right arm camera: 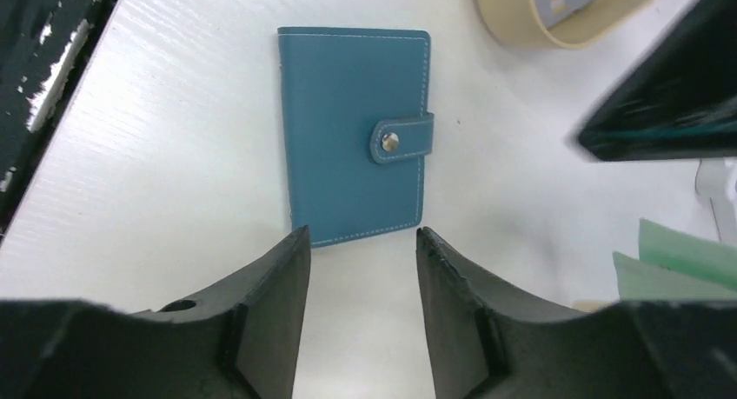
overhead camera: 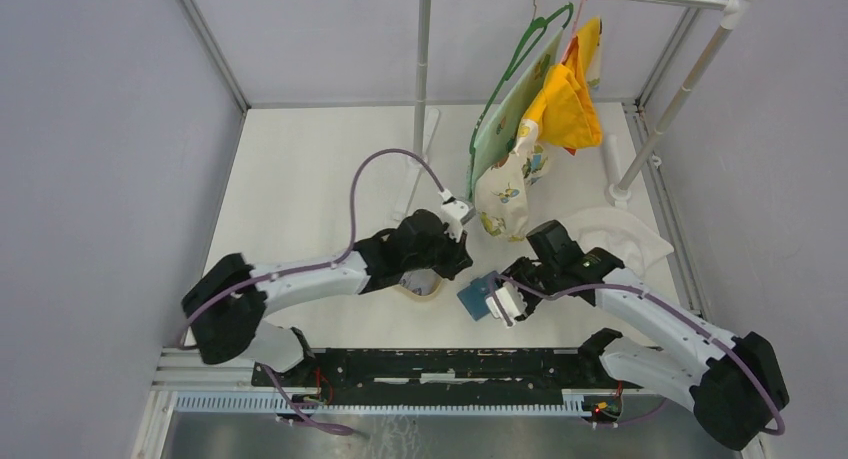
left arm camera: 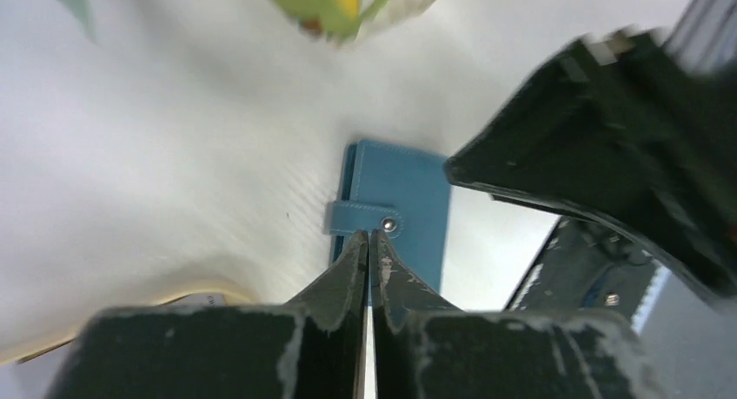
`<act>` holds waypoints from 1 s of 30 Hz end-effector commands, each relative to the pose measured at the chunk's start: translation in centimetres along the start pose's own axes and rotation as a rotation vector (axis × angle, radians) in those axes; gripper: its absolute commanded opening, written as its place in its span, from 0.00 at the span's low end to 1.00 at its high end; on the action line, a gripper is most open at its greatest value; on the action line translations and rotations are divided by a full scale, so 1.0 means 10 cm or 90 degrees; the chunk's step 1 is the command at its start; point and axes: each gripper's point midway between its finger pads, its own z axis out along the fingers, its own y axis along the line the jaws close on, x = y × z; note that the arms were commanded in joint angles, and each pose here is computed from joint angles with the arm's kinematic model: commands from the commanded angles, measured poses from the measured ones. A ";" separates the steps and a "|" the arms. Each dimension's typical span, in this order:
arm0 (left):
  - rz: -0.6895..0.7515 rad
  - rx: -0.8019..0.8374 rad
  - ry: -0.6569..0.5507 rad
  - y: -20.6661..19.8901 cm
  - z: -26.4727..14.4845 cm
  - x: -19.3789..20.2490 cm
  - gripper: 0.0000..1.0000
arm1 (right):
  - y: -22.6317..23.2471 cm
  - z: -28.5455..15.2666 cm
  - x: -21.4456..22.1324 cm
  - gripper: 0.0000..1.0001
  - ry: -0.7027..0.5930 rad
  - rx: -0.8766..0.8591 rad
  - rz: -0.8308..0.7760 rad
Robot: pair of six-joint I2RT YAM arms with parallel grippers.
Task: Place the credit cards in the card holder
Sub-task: Reset both arms
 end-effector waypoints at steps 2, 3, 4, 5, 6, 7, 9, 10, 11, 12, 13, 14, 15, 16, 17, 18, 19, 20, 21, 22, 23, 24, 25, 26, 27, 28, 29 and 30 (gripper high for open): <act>-0.035 -0.006 -0.230 -0.11 -0.73 -0.73 0.19 | -0.11 -0.32 -0.07 0.62 -0.020 0.066 0.147; -0.043 -0.011 -0.251 -0.09 -0.84 -0.76 0.29 | -0.17 -0.39 -0.01 0.65 -0.012 0.095 0.178; -0.053 -0.019 -0.268 -0.06 -0.95 -0.75 0.40 | -0.23 -0.46 0.04 0.69 -0.004 0.123 0.211; -0.061 -0.029 -0.282 -0.03 -1.04 -0.75 0.52 | -0.30 -0.55 0.12 0.76 0.004 0.158 0.242; -0.068 -0.042 -0.296 0.01 -1.13 -0.75 0.63 | -0.36 -0.64 0.18 0.82 0.008 0.195 0.279; -0.074 -0.060 -0.308 0.06 -1.23 -0.76 0.72 | -0.45 -0.74 0.28 0.88 0.015 0.242 0.311; -0.092 -0.112 -0.330 0.20 -1.42 -0.79 0.87 | -0.60 -0.97 0.46 0.98 0.014 0.337 0.399; -0.107 -0.141 -0.347 0.27 -1.53 -0.83 0.94 | -0.67 -1.09 0.57 0.98 0.016 0.386 0.440; -0.122 -0.177 -0.356 0.38 -1.64 -0.83 0.99 | -0.72 -1.20 0.65 0.98 0.017 0.428 0.486; -0.132 -0.202 -0.369 0.45 -1.74 -0.83 0.99 | -0.78 -1.32 0.73 0.98 0.017 0.469 0.518; -0.138 -0.216 -0.383 0.50 -1.84 -0.86 1.00 | -0.81 -1.42 0.78 0.98 0.013 0.505 0.559; -0.143 -0.225 -0.392 0.54 -1.91 -0.86 1.00 | -0.86 -1.55 0.84 0.98 0.012 0.551 0.591; -0.150 -0.230 -0.399 0.59 -1.97 -0.86 1.00 | -0.92 -1.68 0.89 0.98 0.014 0.599 0.613; -0.157 -0.233 -0.404 0.64 -2.01 -0.87 1.00 | -0.95 -1.80 0.93 0.98 0.016 0.645 0.639; -0.163 -0.230 -0.404 0.68 -2.04 -0.87 1.00 | -0.98 -1.93 0.96 0.98 0.018 0.688 0.653; -0.176 -0.242 -0.409 0.80 -2.09 -0.89 1.00 | -1.00 -2.06 1.01 0.98 0.024 0.726 0.674; -0.185 -0.245 -0.404 0.87 -2.10 -0.89 1.00 | -1.04 -2.14 1.01 0.98 0.023 0.739 0.681; -0.194 -0.248 -0.398 0.95 -2.11 -0.89 1.00 | -1.07 -2.20 1.00 0.98 0.021 0.745 0.679; -0.208 -0.256 -0.393 1.06 -2.12 -0.90 1.00 | -1.12 -2.25 0.97 0.98 0.015 0.750 0.672; -0.222 -0.260 -0.385 1.15 -2.12 -0.91 1.00 | -1.16 -2.30 0.95 0.98 0.011 0.755 0.663; -0.241 -0.266 -0.384 1.25 -2.15 -0.94 1.00 | -1.21 -2.35 0.92 0.98 0.005 0.757 0.653; -0.261 -0.267 -0.385 1.35 -2.19 -0.98 1.00 | -1.27 -2.40 0.88 0.98 -0.003 0.756 0.643; -0.276 -0.264 -0.386 1.41 -2.23 -1.02 1.00 | -1.32 -2.45 0.84 0.98 -0.013 0.754 0.636; -0.287 -0.262 -0.388 1.46 -2.28 -1.07 1.00 | -1.39 -2.52 0.77 0.98 -0.030 0.760 0.632; -0.288 -0.265 -0.392 1.49 -2.34 -1.13 1.00 | -1.46 -2.62 0.71 0.98 -0.049 0.777 0.641; -0.281 -0.273 -0.393 1.52 -2.40 -1.18 1.00 | -1.51 -2.71 0.70 0.98 -0.065 0.802 0.674; -0.267 -0.281 -0.391 1.51 -2.46 -1.27 1.00 | -1.56 -2.84 0.69 0.98 -0.077 0.838 0.700; -0.258 -0.292 -0.381 1.51 -2.50 -1.32 1.00 | -1.58 -2.94 0.68 0.98 -0.083 0.864 0.717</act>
